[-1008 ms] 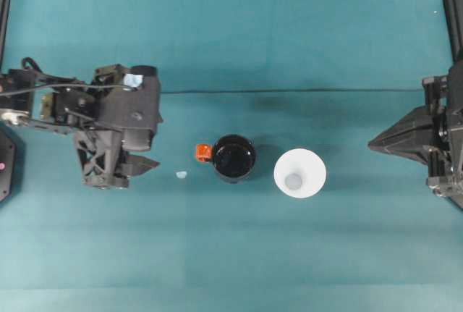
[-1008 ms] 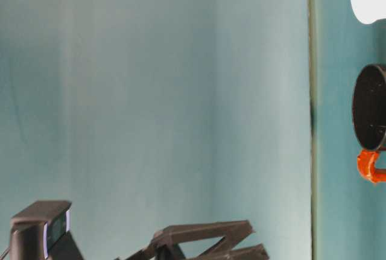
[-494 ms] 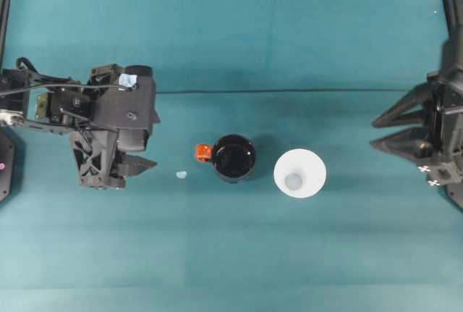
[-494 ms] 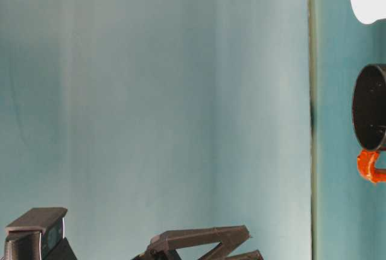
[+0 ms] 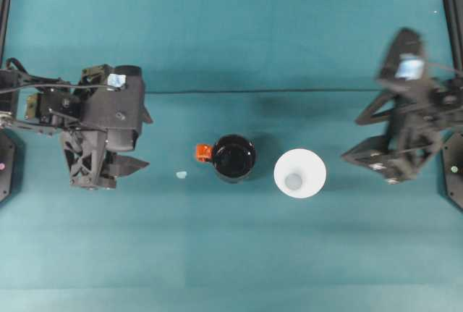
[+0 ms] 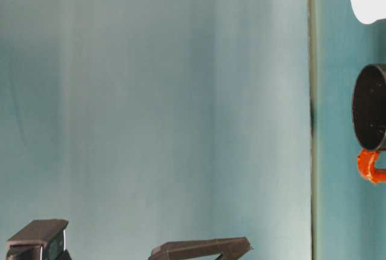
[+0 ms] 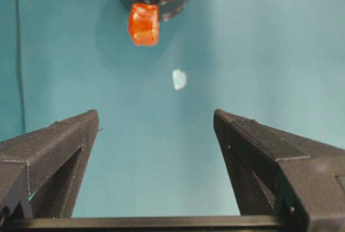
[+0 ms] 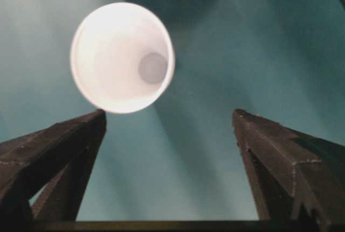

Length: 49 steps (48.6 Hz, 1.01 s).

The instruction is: Put the paper cup into the moved red handle cup holder.

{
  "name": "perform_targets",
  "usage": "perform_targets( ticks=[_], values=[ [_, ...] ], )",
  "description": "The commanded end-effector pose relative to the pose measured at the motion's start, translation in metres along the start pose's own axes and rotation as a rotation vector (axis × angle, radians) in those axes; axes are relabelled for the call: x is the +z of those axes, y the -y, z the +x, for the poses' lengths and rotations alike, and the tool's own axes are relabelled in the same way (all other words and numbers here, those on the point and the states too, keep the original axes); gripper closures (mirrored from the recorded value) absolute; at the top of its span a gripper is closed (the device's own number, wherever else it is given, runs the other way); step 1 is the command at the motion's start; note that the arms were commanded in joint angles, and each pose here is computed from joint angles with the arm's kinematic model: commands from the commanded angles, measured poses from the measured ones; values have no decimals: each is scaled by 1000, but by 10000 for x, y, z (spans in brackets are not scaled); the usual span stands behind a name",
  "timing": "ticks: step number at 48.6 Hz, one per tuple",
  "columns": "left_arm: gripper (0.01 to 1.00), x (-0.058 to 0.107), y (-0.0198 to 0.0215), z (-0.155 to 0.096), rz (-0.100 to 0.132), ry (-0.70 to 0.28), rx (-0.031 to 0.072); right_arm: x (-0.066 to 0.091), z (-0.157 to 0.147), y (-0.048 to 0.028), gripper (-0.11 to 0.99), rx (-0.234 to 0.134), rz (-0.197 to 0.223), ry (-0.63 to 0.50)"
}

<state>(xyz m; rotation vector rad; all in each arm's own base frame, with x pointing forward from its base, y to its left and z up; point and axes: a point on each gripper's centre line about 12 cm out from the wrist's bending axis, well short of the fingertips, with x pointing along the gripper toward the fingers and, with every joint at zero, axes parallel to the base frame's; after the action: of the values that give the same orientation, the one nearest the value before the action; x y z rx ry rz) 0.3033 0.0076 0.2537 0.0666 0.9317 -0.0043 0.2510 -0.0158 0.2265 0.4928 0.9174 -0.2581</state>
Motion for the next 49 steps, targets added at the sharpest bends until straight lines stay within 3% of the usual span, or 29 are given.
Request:
perform_targets(
  ticks=[1, 12, 23, 36, 49],
  values=[
    [75, 53, -6, -77, -1, 34, 3, 139, 80, -62, -24, -4, 9, -6],
    [76, 22, -4, -64, -1, 26, 3, 178, 490, -61, -17, -58, 16, -110],
    [76, -3, 0, -49, -3, 20, 1, 95, 836, 31, -16, -106, 31, -188],
    [75, -22, 1, -38, -3, 15, 1, 36, 1104, 85, -13, -126, 37, -219],
    [74, -22, 1, -38, -3, 15, 1, 25, 1152, 94, -4, -131, 39, -227]
  ],
)
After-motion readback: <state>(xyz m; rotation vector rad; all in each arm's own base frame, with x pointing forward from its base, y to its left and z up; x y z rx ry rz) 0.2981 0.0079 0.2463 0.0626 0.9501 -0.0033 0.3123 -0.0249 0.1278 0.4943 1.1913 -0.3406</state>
